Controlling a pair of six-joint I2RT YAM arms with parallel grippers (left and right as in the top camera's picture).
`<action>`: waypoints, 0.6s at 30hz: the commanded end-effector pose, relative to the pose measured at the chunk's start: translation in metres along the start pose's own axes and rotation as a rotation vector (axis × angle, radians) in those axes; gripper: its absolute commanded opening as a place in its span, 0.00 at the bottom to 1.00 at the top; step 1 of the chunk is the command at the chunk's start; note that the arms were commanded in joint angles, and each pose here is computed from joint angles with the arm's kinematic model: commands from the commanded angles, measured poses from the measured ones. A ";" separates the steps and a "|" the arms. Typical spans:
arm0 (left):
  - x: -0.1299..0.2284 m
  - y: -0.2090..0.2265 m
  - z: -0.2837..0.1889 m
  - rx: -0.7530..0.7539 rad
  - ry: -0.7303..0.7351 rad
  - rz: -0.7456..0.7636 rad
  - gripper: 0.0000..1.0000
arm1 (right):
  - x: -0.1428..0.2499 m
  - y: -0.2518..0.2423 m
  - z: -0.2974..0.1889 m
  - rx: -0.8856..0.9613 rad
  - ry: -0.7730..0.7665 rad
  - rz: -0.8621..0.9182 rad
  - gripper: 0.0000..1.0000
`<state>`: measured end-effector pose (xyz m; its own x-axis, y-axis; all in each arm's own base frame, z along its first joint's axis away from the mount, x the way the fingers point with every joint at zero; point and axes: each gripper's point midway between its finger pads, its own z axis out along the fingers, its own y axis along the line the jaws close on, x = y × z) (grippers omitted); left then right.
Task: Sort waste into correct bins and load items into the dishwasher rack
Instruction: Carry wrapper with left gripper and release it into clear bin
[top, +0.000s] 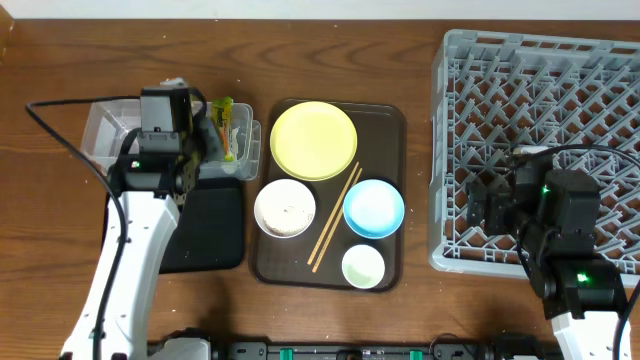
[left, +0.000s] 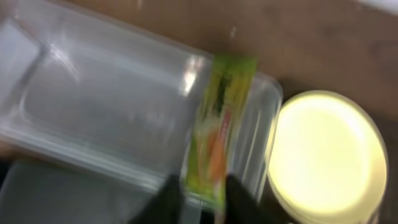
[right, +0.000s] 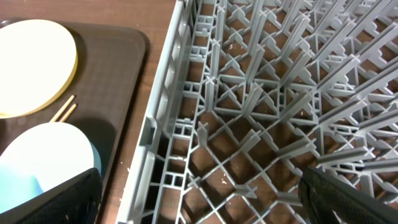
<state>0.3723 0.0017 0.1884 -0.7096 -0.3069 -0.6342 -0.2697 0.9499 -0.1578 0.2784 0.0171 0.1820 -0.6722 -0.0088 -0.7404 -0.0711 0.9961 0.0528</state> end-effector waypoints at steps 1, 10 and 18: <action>-0.006 0.000 0.021 -0.012 -0.013 -0.017 0.19 | -0.008 0.004 -0.005 -0.014 -0.021 0.008 0.99; 0.024 0.004 0.101 -0.054 0.112 -0.006 0.26 | -0.007 0.004 -0.005 -0.014 -0.020 0.008 0.99; 0.020 0.002 0.109 -0.050 0.103 0.002 0.34 | -0.006 0.004 -0.005 -0.014 -0.015 0.009 0.99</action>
<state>0.4230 0.0007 0.0687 -0.8054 -0.3169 -0.5009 -0.3062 0.9460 -0.1061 0.2778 0.0171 0.1814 -0.6747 -0.0084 -0.7380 -0.0710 0.9960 0.0535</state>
